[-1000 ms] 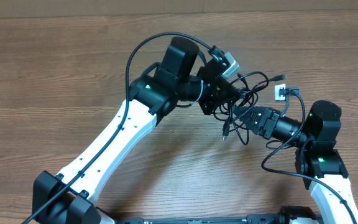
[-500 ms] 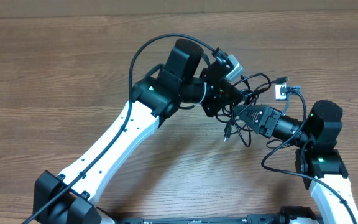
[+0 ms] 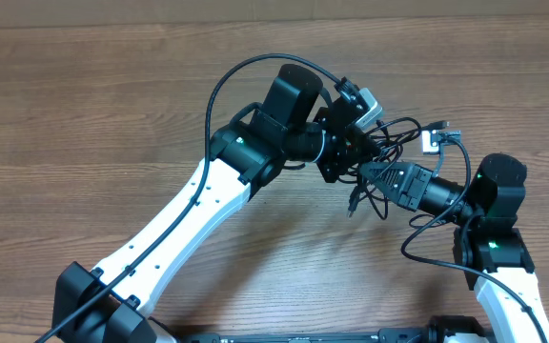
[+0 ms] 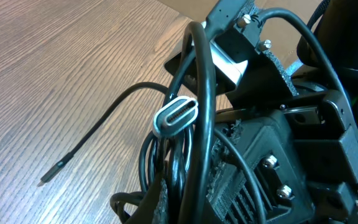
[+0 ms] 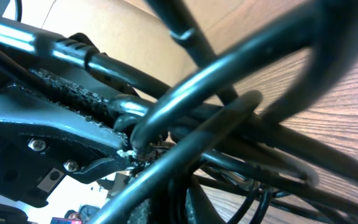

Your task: Untangle cables

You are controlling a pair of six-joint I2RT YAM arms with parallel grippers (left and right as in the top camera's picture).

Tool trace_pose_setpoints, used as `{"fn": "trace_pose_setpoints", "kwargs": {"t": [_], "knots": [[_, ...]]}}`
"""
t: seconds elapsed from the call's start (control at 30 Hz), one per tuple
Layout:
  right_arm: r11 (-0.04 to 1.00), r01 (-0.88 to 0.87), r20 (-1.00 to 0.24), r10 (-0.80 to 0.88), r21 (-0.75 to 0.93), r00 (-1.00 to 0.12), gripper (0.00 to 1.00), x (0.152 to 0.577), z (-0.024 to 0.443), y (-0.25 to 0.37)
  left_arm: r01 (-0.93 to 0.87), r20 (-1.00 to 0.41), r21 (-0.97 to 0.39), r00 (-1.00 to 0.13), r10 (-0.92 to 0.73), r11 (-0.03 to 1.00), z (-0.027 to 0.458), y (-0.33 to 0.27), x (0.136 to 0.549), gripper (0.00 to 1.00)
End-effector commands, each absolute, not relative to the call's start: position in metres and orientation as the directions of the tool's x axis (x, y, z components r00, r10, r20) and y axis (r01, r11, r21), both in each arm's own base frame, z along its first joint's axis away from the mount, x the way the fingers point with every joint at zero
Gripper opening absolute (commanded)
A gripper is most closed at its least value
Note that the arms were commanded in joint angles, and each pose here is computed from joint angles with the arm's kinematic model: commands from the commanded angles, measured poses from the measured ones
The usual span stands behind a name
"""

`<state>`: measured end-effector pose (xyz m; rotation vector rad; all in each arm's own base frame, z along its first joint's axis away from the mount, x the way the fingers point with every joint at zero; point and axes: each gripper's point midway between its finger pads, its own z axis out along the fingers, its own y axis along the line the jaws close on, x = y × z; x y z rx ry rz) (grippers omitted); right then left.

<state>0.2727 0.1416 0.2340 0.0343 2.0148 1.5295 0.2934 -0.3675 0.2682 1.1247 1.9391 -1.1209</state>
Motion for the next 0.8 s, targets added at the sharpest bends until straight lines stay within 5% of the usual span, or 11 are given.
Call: {"fn": "trace_pose_setpoints", "kwargs": {"t": [0.0,0.23,0.53,0.77], "knots": [[0.344,-0.349,-0.468,0.373,0.872,-0.801,0.06,0.276,0.242,0.141,0.905,-0.843,-0.367,-0.422,0.334,0.216,0.291,-0.374,0.280,0.04],[0.347,-0.354,-0.474,0.370,0.868,-0.799,0.04,0.276,0.242,0.141,0.884,-0.829,-0.342,-0.444,0.340,0.319,0.281,-0.367,0.295,0.04],[0.354,-0.368,-0.489,0.365,0.860,-0.792,0.04,0.276,0.242,0.140,0.700,-0.762,-0.397,-0.612,0.212,0.593,0.269,-0.348,0.333,0.04],[0.410,-0.269,-0.444,0.424,0.871,-0.790,0.04,0.285,0.226,0.131,0.655,-0.744,-0.421,-0.645,0.175,0.628,0.267,-0.337,0.343,0.04]]}}
